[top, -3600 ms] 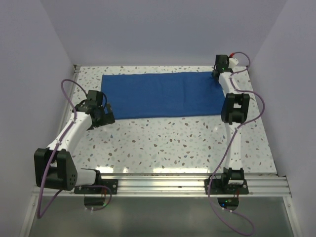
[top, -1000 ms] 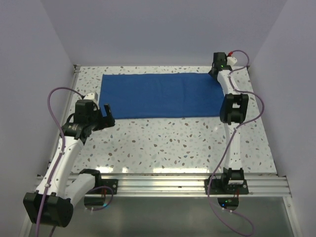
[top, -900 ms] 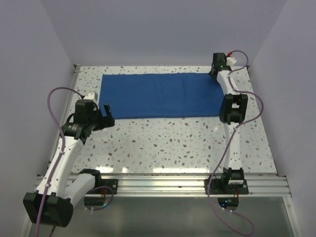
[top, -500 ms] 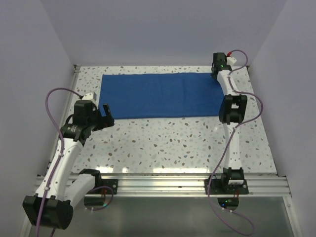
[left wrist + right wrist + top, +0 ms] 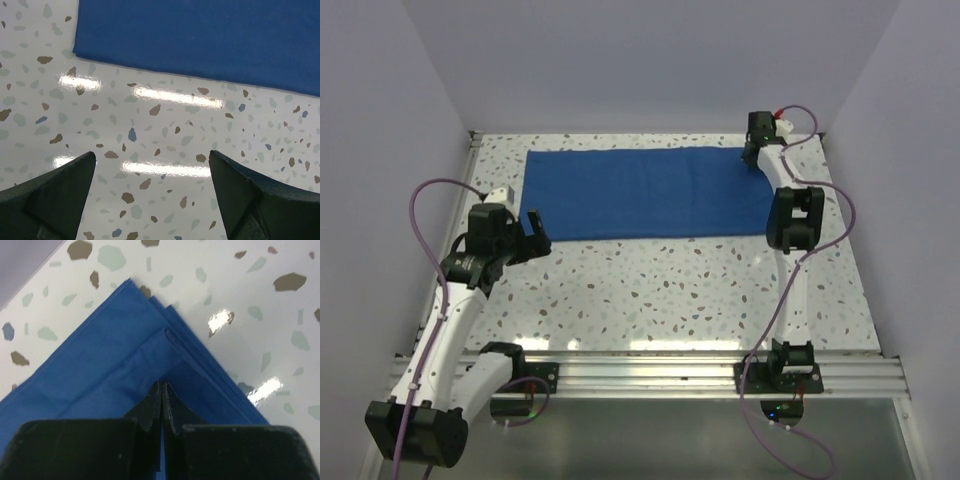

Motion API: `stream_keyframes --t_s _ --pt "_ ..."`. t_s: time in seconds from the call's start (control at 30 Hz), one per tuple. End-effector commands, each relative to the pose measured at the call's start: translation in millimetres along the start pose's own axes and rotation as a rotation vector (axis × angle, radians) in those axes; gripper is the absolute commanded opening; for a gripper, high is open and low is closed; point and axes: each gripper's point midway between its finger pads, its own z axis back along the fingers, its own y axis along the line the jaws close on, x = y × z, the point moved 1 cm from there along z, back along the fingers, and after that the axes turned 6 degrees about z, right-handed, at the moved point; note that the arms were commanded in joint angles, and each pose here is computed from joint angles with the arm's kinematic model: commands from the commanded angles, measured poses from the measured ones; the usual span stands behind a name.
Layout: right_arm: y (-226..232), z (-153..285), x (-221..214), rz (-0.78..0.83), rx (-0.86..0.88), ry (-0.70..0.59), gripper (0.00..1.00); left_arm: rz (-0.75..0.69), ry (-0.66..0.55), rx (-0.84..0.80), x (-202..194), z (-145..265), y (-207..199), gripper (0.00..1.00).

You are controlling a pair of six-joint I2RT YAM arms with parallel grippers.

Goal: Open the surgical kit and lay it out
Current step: Open the surgical kit at the center of the board.

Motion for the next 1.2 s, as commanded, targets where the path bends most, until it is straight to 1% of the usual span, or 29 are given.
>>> stream_keyframes --t_s 0.0,0.1,0.13,0.17,0.2,0.23,0.27,0.3,0.5,0.57,0.6,0.8,0.87,0.9,0.93,1.0,1.03,1.13,1.17 --pt "47.2 59.1 40.2 -0.019 0.178 -0.103 0.00 -0.001 -0.037 -0.029 4.5 4.4 -4.9 1.00" --pt "46.3 67.8 51.0 -0.045 0.171 -0.139 0.00 0.000 -0.054 -0.043 6.8 7.7 -6.8 1.00" --pt "46.3 69.2 59.2 -0.056 0.163 -0.156 0.04 -0.002 -0.054 -0.044 6.0 7.8 -6.6 1.00" --pt "45.9 66.1 59.1 -0.052 0.147 -0.157 0.45 0.000 -0.054 -0.050 5.9 7.8 -7.5 1.00" --pt "43.2 51.6 42.2 -0.029 0.119 -0.113 0.62 -0.002 -0.054 -0.050 6.0 7.8 -7.4 1.00" --pt "48.0 52.9 54.7 -0.042 0.127 -0.138 0.77 -0.004 -0.053 -0.049 5.8 7.5 -7.3 1.00" --pt "46.2 48.7 54.6 -0.029 0.113 -0.139 0.82 -0.004 -0.052 -0.048 5.8 7.5 -7.3 1.00" --pt "45.4 37.7 45.9 -0.014 0.098 -0.127 0.83 -0.004 -0.052 -0.048 6.0 7.8 -7.4 1.00" --pt "35.8 22.1 49.9 0.014 0.027 -0.186 0.83 -0.001 -0.059 -0.050 6.3 8.5 -7.5 1.00" --pt "32.8 10.8 39.3 0.047 0.005 -0.169 0.83 0.000 -0.057 -0.044 6.5 7.4 -6.9 1.00" --pt "33.8 10.8 42.8 0.048 0.005 -0.179 0.82 0.000 -0.059 -0.043 6.9 7.3 -6.8 1.00" --pt "23.7 -10.4 26.1 0.103 -0.053 -0.170 0.79 0.004 -0.063 -0.039 7.1 8.6 -5.8 1.00" --pt "20.8 -17.8 17.0 0.136 -0.071 -0.156 0.75 0.004 -0.065 -0.036 7.1 8.9 -5.3 1.00" --pt "19.3 -17.5 19.4 0.142 -0.077 -0.160 0.74 0.004 -0.063 -0.036 6.8 8.6 -5.6 1.00" --pt "17.7 -18.8 16.9 0.158 -0.082 -0.154 0.69 0.006 -0.065 -0.031 7.1 8.2 -4.5 1.00" --pt "13.6 -23.6 9.8 0.179 -0.095 -0.140 0.65 0.006 -0.062 -0.031 6.8 7.9 -4.8 1.00" --pt "13.4 -24.2 10.1 0.184 -0.089 -0.132 0.56 0.007 -0.062 -0.028 7.3 7.5 -4.4 1.00" --pt "13.1 -25.8 6.8 0.211 -0.083 -0.113 0.46 0.008 -0.060 -0.025 6.9 7.2 -4.0 1.00" --pt "10.2 -26.0 0.8 0.226 -0.085 -0.086 0.42 0.008 -0.059 -0.023 6.5 6.9 -3.5 1.00"
